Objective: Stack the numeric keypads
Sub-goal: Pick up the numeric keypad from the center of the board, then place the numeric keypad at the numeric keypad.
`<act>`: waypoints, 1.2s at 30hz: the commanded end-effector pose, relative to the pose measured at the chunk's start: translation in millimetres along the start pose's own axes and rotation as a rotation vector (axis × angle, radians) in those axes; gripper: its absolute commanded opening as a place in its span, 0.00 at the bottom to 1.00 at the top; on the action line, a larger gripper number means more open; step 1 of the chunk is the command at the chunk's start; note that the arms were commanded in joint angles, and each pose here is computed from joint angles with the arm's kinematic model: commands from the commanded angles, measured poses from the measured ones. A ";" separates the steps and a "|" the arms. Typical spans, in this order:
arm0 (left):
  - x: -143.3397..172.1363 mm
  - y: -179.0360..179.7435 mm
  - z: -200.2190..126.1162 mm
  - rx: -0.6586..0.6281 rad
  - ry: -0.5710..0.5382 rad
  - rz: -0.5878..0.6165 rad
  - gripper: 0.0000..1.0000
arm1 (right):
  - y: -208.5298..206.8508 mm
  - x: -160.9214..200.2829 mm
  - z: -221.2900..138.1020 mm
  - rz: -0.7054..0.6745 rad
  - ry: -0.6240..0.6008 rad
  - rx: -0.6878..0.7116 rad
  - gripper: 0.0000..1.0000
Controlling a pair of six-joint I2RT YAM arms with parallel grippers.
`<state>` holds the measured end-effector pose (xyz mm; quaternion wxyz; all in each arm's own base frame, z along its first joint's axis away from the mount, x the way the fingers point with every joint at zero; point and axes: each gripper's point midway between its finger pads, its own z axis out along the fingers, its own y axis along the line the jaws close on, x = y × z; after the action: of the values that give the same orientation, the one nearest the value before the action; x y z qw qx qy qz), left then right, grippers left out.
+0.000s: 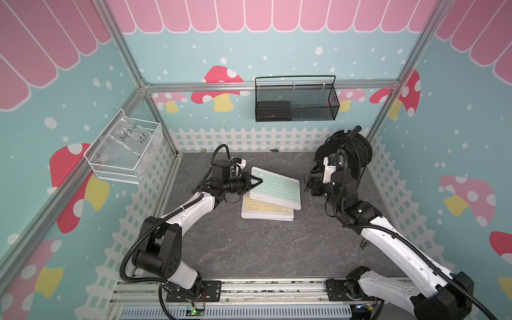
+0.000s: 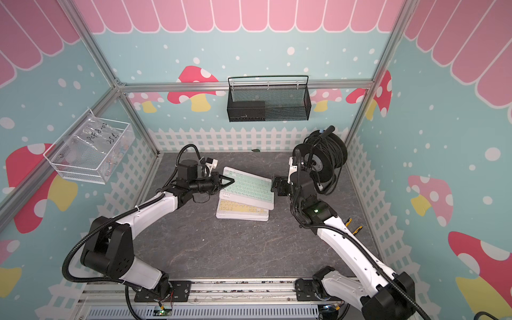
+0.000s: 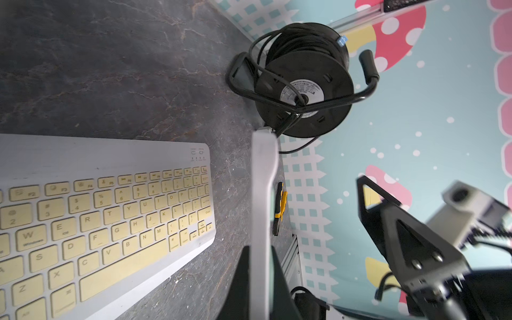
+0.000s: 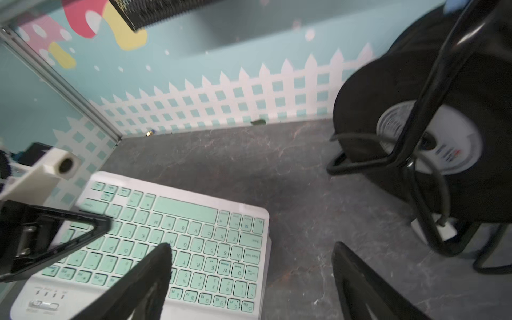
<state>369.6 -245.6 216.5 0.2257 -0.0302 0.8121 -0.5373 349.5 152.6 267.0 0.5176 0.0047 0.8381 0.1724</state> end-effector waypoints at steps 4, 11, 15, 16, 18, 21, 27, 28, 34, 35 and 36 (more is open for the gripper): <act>7.9 -27.1 -14.9 0.107 -0.012 0.166 0.07 | 16.7 38.7 19.2 0.157 0.173 -0.210 0.92; 27.7 -41.1 -17.4 0.182 0.124 0.195 0.08 | 26.3 29.2 18.6 0.033 0.165 -0.464 0.93; 42.9 -40.8 -18.6 0.199 0.213 0.188 0.10 | 42.0 17.2 22.9 -0.186 0.203 -0.647 0.93; 45.6 -39.2 -19.7 0.193 0.221 0.189 0.11 | 46.7 15.4 22.4 -0.215 0.213 -0.699 0.92; 50.3 -38.4 -22.4 0.187 0.230 0.187 0.11 | 53.4 18.5 28.2 -0.237 0.257 -0.810 0.92; 53.8 -44.6 -28.0 0.202 0.232 0.199 0.12 | 55.4 24.3 45.8 -0.227 0.308 -0.879 0.88; 48.7 -56.1 -33.0 0.178 0.246 0.234 0.12 | 73.6 30.2 44.1 -0.169 0.334 -1.098 0.84; 47.4 -58.1 -32.8 0.180 0.250 0.236 0.12 | 74.1 31.2 43.4 -0.172 0.332 -1.105 0.84; 39.3 -61.9 -26.1 0.190 0.274 0.229 0.12 | 75.4 44.1 47.0 -0.154 0.363 -1.150 0.84; 38.0 -61.3 -24.3 0.190 0.280 0.226 0.12 | 75.8 46.2 48.2 -0.148 0.370 -1.158 0.84; 36.7 -61.3 -22.8 0.191 0.285 0.224 0.12 | 76.7 48.2 48.8 -0.145 0.376 -1.167 0.83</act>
<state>316.0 -259.0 261.3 0.1811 0.1379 0.7890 -0.5707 363.4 241.3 228.9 0.2992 -0.3451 0.7050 0.5425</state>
